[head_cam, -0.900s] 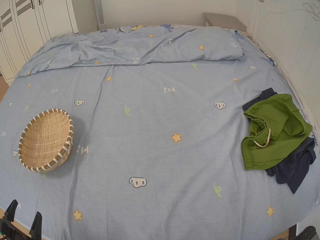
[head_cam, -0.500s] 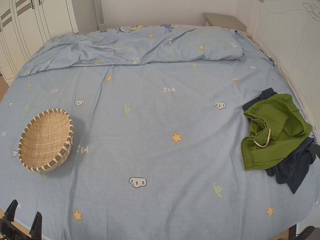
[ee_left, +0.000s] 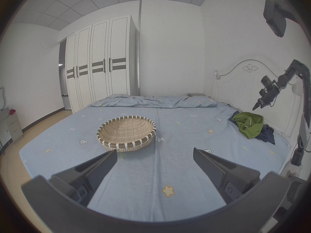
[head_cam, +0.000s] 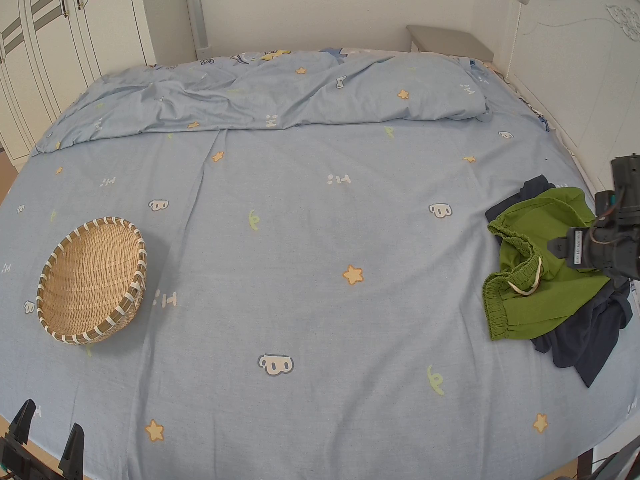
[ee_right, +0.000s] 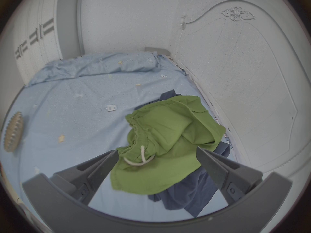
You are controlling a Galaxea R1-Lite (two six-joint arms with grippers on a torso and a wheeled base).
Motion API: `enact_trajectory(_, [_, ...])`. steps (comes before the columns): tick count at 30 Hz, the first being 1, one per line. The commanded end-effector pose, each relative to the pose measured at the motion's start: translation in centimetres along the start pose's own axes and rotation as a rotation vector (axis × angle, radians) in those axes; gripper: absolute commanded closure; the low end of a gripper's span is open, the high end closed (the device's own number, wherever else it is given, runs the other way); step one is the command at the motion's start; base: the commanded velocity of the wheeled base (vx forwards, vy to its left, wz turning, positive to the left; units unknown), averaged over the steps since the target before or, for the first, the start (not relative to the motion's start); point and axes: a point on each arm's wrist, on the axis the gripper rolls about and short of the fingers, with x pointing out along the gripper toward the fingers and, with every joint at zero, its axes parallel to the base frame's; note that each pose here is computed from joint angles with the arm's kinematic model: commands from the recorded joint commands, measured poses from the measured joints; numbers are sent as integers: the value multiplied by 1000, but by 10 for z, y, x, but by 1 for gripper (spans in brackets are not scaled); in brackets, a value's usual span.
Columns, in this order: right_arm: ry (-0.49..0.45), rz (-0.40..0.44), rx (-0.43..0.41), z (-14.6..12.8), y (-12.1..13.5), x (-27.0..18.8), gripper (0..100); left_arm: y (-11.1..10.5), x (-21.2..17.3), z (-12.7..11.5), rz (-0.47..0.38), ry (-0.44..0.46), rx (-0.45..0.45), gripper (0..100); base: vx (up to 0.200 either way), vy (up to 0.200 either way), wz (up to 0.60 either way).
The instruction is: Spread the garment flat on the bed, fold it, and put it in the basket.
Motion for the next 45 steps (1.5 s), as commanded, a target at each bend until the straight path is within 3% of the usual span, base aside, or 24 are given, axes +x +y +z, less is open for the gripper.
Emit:
enact_trajectory(1, [69,-78,-38,3,43,61,0,0,0,-5,0,1,-1,0,0,0,0])
enact_trajectory(10, [54,-112,-18,10,43,62,0,0,0,-5,0,1,-1,0,0,0,0])
enact_trajectory(39, [143,-198,-54,-1,52,110,0,0,0,-5,0,1,-1,0,0,0,0])
enact_trajectory(40, [143,-196,-54,-1,52,111,100,0,0,-5,0,1,-1,0,0,0,0])
enact_trajectory(45, [149,-194,-61,-2,56,114,100,0,0,-5,0,1,-1,0,0,0,0])
